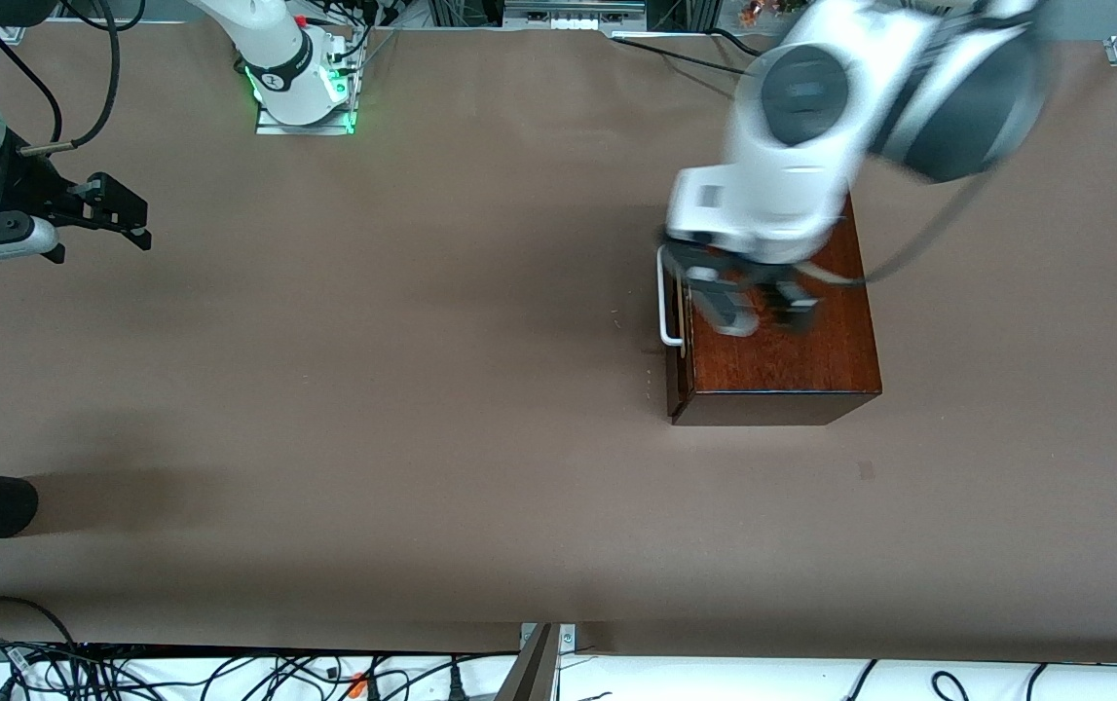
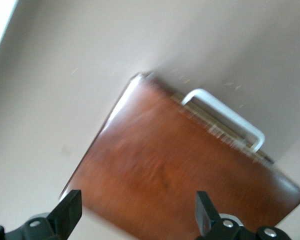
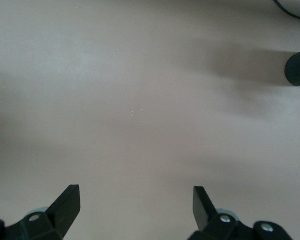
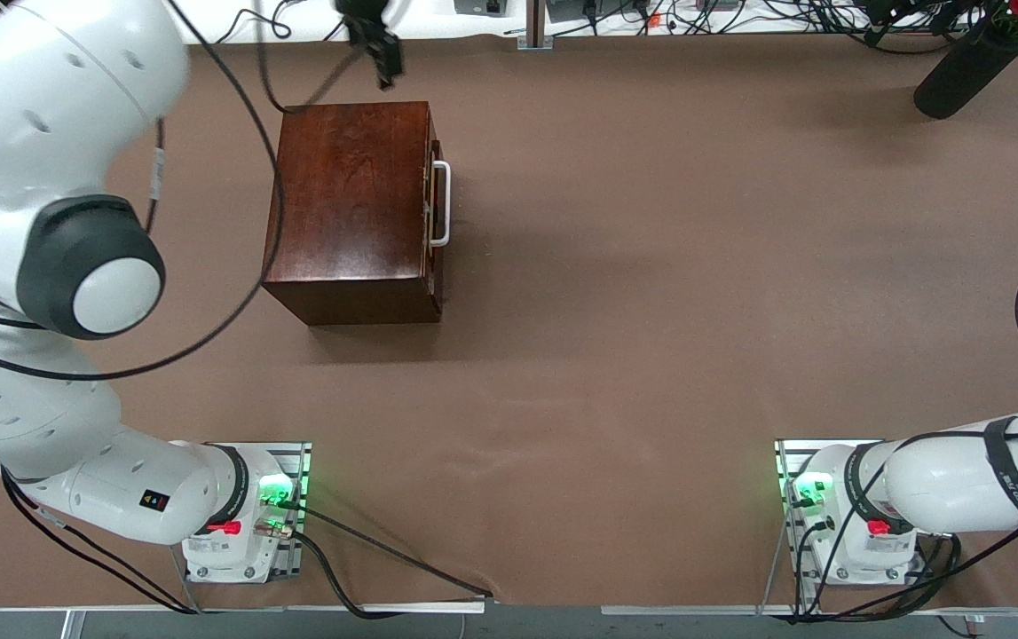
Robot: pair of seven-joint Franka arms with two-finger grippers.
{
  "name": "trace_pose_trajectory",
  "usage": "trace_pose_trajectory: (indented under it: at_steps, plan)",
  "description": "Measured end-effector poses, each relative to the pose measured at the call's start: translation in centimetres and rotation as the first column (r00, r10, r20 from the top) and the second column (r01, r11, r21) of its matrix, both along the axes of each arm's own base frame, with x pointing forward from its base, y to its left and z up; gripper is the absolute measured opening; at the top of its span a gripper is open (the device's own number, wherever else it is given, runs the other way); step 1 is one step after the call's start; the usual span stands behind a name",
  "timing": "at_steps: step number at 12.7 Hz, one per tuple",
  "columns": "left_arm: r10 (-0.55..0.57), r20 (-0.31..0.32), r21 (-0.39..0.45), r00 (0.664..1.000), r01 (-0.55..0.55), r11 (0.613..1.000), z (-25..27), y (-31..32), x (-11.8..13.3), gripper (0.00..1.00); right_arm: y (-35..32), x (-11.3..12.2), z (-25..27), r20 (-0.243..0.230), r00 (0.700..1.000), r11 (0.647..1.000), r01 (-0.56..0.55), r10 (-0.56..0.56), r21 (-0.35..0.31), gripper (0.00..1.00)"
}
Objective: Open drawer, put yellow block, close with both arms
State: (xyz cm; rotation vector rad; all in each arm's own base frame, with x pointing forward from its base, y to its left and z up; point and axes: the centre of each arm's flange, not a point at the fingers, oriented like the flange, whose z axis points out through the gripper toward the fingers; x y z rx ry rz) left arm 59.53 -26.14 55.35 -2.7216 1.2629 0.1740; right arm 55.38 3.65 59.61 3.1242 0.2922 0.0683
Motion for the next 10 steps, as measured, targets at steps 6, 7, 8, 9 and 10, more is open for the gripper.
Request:
trace_pose_trajectory:
  at_steps: [6, 7, 8, 9, 10]
  plan:
    - [0.573, 0.062, -0.169, 0.817, -0.557, 0.813, 6.8, 14.0, 1.2, 1.00, -0.1, 0.0, 0.0, -0.001, 1.000, 1.000, 0.001, -0.001, 0.000, 1.00]
    - [0.627, 0.087, -0.226, 0.774, -0.598, 0.769, 6.6, 15.9, 0.9, 1.00, -0.1, 0.0, 0.0, -0.001, 1.000, 1.000, 0.001, -0.001, 0.000, 1.00]
    - [0.660, 0.100, -0.255, 0.745, -0.622, 0.740, 6.0, 17.7, 0.3, 1.00, -0.1, 0.0, 0.0, -0.001, 1.000, 1.000, 0.001, -0.001, 0.000, 1.00]
    - [0.677, 0.104, -0.258, 0.728, -0.638, 0.726, 5.3, 19.0, -0.8, 1.00, -0.1, 0.0, 0.0, -0.001, 1.000, 1.000, 0.001, -0.001, 0.000, 1.00]
    - [0.682, 0.095, -0.243, 0.725, -0.648, 0.722, 4.6, 19.5, -1.9, 1.00, -0.1, 0.0, 0.0, -0.001, 1.000, 1.000, 0.001, -0.001, 0.000, 1.00]
